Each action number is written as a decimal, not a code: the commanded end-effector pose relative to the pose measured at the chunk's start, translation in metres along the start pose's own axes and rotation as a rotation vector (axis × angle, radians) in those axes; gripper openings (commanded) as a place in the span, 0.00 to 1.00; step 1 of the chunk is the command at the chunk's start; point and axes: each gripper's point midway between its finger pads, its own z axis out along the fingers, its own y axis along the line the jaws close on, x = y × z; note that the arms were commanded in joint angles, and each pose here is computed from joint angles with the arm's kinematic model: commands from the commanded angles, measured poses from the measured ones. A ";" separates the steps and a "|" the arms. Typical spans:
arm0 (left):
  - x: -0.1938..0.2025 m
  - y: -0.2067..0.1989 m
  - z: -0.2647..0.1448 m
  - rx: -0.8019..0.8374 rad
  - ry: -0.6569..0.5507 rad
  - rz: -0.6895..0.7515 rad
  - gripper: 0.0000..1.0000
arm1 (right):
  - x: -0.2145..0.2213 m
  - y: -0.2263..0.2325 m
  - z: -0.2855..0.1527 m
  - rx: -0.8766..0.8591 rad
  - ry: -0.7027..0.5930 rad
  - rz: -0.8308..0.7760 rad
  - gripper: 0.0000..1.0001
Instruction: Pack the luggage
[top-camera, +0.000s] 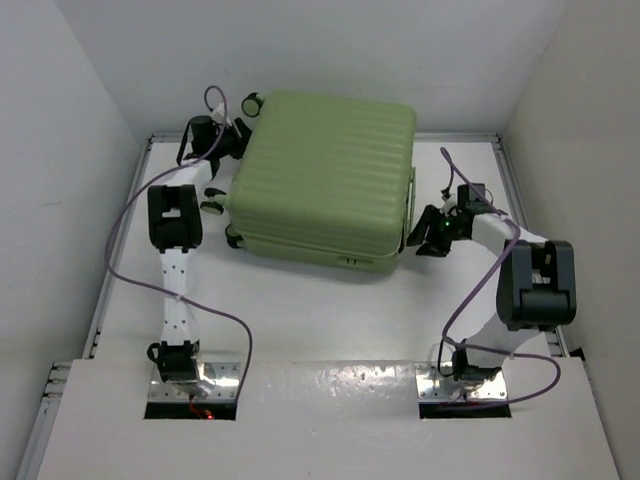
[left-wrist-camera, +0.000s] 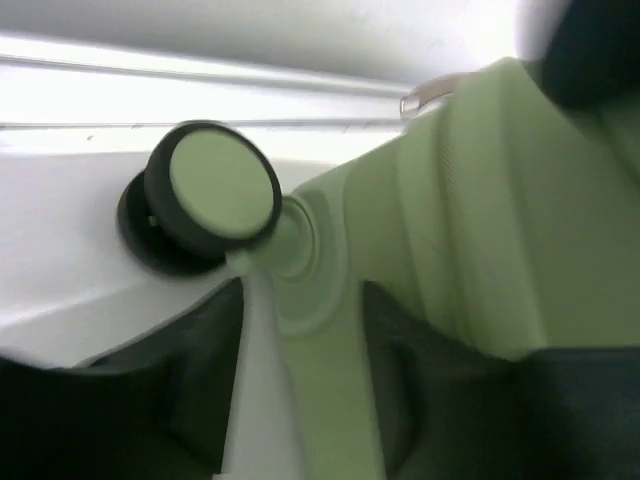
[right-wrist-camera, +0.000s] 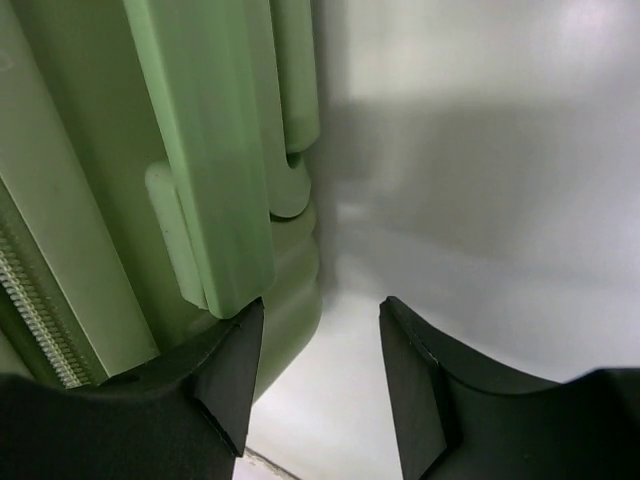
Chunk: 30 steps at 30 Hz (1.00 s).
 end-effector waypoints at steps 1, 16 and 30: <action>-0.035 -0.167 0.004 0.307 -0.040 0.129 0.57 | 0.024 0.062 -0.006 -0.189 0.019 -0.014 0.51; -0.093 -0.149 -0.416 -0.657 -0.709 -0.093 0.72 | 0.089 0.242 0.013 -0.514 -0.200 -0.240 0.58; 0.085 -0.131 -0.365 -0.547 -0.279 -0.185 0.72 | 0.060 0.169 -0.092 -0.403 -0.388 -0.681 0.61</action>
